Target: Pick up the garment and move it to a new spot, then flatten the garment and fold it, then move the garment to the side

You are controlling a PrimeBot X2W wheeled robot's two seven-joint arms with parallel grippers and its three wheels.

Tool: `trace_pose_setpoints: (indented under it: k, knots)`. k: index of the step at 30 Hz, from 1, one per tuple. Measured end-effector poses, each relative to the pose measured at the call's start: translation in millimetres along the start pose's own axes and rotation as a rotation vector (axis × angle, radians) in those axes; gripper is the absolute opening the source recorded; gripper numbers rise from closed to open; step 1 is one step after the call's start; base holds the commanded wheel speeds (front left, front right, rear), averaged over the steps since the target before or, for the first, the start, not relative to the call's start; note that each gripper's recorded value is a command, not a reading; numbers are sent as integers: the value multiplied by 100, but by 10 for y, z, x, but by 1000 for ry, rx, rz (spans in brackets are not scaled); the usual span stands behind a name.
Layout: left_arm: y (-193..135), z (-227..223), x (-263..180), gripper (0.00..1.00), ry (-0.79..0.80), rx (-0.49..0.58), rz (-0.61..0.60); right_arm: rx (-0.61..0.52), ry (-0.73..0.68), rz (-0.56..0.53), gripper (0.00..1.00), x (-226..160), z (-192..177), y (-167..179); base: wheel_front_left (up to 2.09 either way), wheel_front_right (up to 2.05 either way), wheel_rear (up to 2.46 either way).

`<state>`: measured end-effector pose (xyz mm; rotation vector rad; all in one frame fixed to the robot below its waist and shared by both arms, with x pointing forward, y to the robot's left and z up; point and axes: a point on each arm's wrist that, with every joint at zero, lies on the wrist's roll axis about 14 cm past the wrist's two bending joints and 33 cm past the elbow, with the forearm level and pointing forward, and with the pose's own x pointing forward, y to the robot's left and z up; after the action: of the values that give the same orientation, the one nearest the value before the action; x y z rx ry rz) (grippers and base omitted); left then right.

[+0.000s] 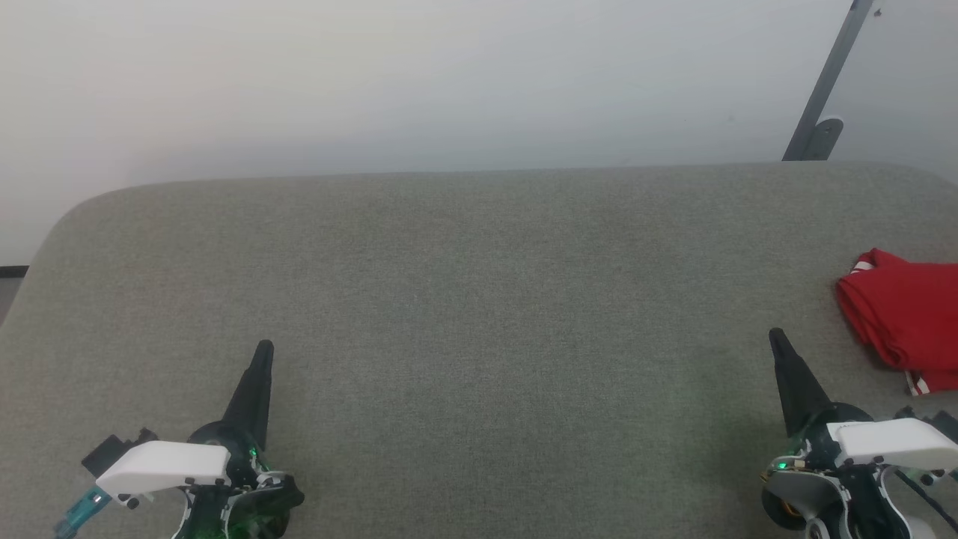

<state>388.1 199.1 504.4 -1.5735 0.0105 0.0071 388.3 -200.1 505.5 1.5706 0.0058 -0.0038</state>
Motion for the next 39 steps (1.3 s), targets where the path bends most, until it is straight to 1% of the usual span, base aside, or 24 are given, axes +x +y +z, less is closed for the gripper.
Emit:
trace_pose_setpoints:
  k: [39]
  knots:
    - [1,4,-2,0,-1,-3,0,1,-1,0,0,0,2,-1,0,0,0]
